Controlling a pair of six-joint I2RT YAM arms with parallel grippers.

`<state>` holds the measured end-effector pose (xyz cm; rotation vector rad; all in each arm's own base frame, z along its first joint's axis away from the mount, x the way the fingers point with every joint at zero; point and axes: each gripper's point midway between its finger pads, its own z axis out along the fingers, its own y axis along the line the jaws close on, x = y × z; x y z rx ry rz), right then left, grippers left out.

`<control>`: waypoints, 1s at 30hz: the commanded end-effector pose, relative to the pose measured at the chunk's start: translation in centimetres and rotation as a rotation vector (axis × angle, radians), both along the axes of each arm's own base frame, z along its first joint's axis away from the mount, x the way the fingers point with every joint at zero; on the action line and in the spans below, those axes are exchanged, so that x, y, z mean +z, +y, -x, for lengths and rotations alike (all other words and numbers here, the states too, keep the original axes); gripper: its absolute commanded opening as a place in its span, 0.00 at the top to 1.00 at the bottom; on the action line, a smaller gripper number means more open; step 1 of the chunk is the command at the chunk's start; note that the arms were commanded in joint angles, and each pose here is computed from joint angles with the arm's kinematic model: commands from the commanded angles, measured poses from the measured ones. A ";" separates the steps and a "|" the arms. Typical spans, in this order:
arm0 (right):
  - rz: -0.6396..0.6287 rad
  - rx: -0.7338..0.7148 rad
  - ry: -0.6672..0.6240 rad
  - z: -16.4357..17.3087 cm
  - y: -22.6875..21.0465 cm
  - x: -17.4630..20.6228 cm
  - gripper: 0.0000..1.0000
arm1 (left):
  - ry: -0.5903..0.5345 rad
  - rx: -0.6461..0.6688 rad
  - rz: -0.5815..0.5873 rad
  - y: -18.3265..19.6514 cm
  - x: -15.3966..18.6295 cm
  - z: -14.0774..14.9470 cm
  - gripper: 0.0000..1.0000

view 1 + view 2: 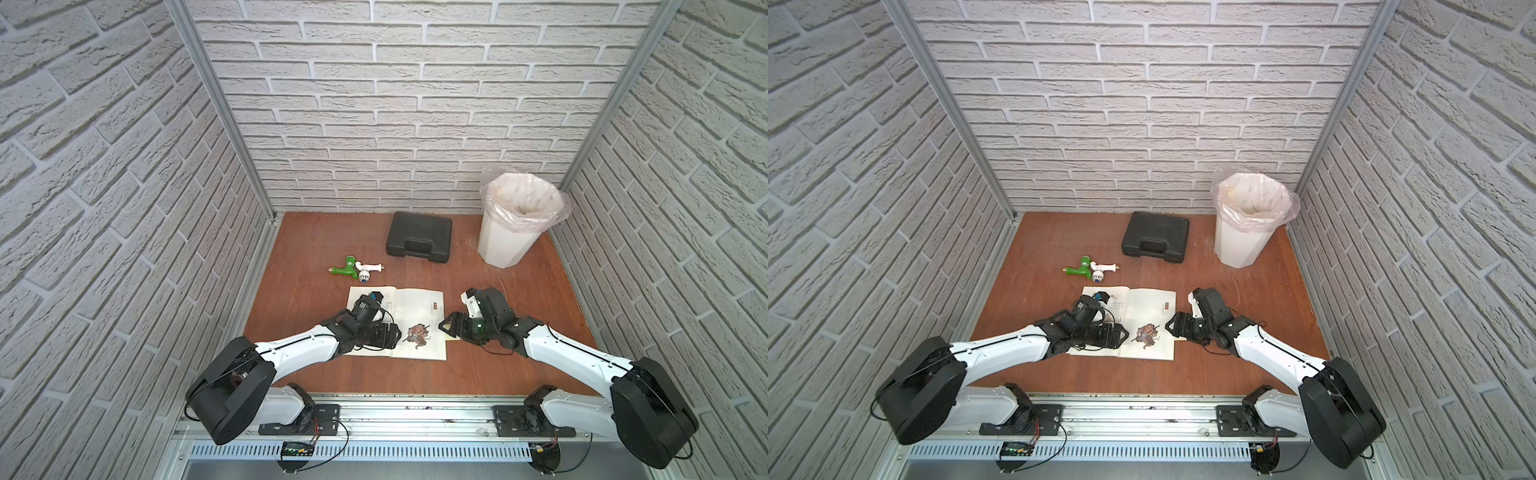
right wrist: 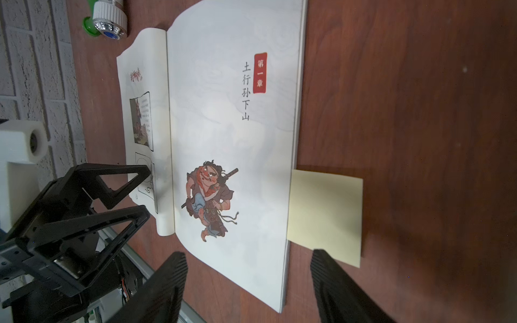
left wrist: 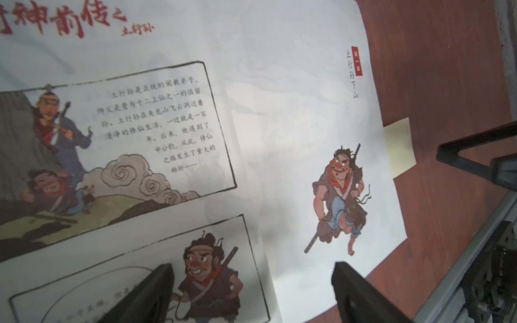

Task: Peel off the used sticky note
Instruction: Turn the page of the book at the center of the board.

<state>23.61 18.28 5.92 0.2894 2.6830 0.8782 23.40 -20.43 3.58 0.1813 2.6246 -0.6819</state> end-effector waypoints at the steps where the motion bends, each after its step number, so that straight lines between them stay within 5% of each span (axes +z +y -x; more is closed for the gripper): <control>1: -0.017 -0.003 -0.031 -0.6 0.5 0.0 0.24 | 0.010 0.022 -0.017 0.7 -0.9 0.0 0.07; 30: -0.054 0.010 0.019 -1.1 2.2 -2.9 0.22 | 0.049 0.035 -0.011 0.7 -3.2 0.4 0.07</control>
